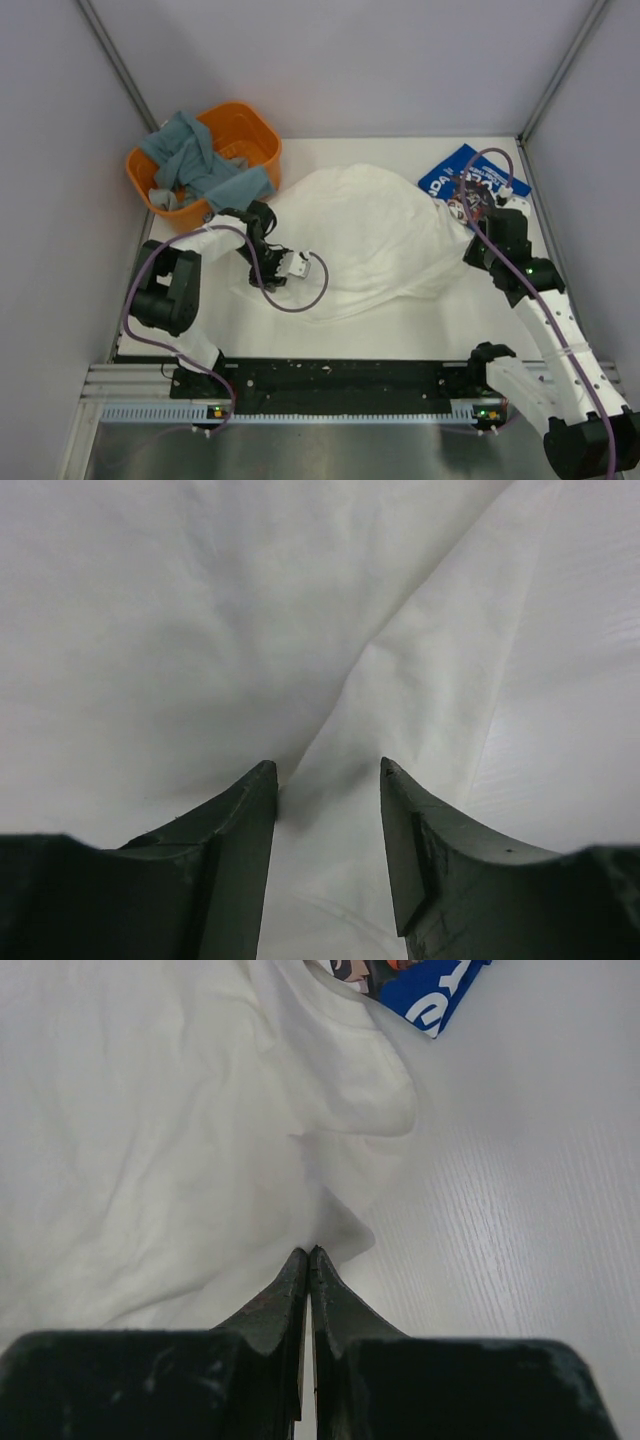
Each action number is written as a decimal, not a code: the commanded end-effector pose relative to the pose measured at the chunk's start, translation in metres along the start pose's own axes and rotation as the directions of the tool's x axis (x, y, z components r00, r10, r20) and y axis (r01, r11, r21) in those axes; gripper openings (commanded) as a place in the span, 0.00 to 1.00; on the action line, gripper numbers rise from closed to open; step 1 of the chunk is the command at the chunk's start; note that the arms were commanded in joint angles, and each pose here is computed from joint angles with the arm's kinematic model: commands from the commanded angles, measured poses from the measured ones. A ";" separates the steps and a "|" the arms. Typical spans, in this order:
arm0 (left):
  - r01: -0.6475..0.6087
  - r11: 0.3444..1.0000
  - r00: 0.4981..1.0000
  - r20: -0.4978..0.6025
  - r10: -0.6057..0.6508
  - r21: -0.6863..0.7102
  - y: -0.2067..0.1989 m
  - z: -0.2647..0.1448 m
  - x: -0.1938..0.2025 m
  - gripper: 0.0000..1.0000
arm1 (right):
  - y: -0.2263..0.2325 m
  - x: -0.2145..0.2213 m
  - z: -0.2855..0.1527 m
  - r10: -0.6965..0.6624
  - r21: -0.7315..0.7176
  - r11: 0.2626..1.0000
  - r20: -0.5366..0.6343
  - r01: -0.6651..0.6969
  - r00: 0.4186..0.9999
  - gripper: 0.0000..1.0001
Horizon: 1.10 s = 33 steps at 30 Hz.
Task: Fold and stack the t-shirts
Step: Flatten out the tshirt
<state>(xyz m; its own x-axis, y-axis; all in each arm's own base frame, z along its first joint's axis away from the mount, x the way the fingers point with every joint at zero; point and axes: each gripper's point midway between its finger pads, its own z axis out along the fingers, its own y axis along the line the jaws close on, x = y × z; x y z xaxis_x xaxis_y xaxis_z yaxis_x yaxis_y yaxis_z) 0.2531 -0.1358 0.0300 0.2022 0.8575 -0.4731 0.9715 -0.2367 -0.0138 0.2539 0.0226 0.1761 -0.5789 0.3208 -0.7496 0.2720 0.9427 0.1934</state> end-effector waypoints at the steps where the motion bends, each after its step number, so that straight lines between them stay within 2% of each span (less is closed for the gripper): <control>1: -0.012 0.999 0.999 -0.051 0.015 0.049 -0.008 -0.005 0.008 0.43 | -0.001 -0.022 -0.007 0.008 -0.006 1.000 0.086 -0.008 0.996 0.00; 3: 0.016 0.998 0.997 -0.075 -0.011 0.058 -0.011 -0.007 0.012 0.27 | -0.001 -0.027 -0.011 0.008 -0.009 1.000 0.106 -0.007 0.994 0.00; 5: 0.045 0.998 0.994 -0.106 -0.040 0.051 -0.013 -0.011 0.016 0.02 | -0.002 -0.030 -0.015 0.012 -0.010 1.000 0.125 -0.011 0.992 0.00; 6: 0.071 0.997 0.990 -0.126 -0.066 0.034 -0.011 -0.014 0.018 0.00 | -0.002 -0.030 -0.016 0.011 -0.013 1.000 0.127 -0.009 0.992 0.00; 11: 0.277 0.958 0.948 -0.142 -0.285 -0.075 -0.013 -0.044 0.020 0.00 | 0.002 -0.036 -0.037 0.042 -0.063 0.998 0.158 -0.032 0.987 0.00; 18: 0.470 0.835 0.871 -0.001 -0.491 -0.287 -0.036 -0.101 0.009 0.00 | 0.017 -0.057 -0.099 0.104 -0.222 0.974 0.248 -0.048 0.963 0.00; 23: 0.475 0.737 0.868 0.120 -0.481 -0.481 -0.057 -0.156 -0.017 0.00 | 0.032 -0.049 -0.127 0.094 -0.335 0.942 0.219 -0.015 0.971 0.00; 26: 0.485 0.668 0.849 0.120 -0.515 -0.565 -0.078 -0.181 -0.016 0.00 | 0.034 -0.046 -0.153 0.075 -0.389 0.921 0.230 0.021 0.970 0.00; 29: 0.469 0.620 0.843 0.111 -0.526 -0.629 -0.096 -0.197 -0.012 0.00 | 0.027 -0.047 -0.181 0.060 -0.401 0.914 0.280 0.060 0.958 0.00; 33: 0.465 0.574 0.849 0.154 -0.506 -0.675 -0.118 -0.219 -0.024 0.00 | 0.016 -0.044 -0.213 0.050 -0.399 0.913 0.321 0.087 0.946 0.00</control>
<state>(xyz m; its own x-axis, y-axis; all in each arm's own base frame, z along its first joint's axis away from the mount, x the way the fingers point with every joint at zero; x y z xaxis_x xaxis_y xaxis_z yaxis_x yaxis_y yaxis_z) 0.1835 -0.0405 0.2139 -0.2919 0.8037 -0.5185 0.7891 0.5087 0.3444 0.1527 0.0484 0.3212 -0.3478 0.3464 -0.8713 -0.0630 0.9185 0.3903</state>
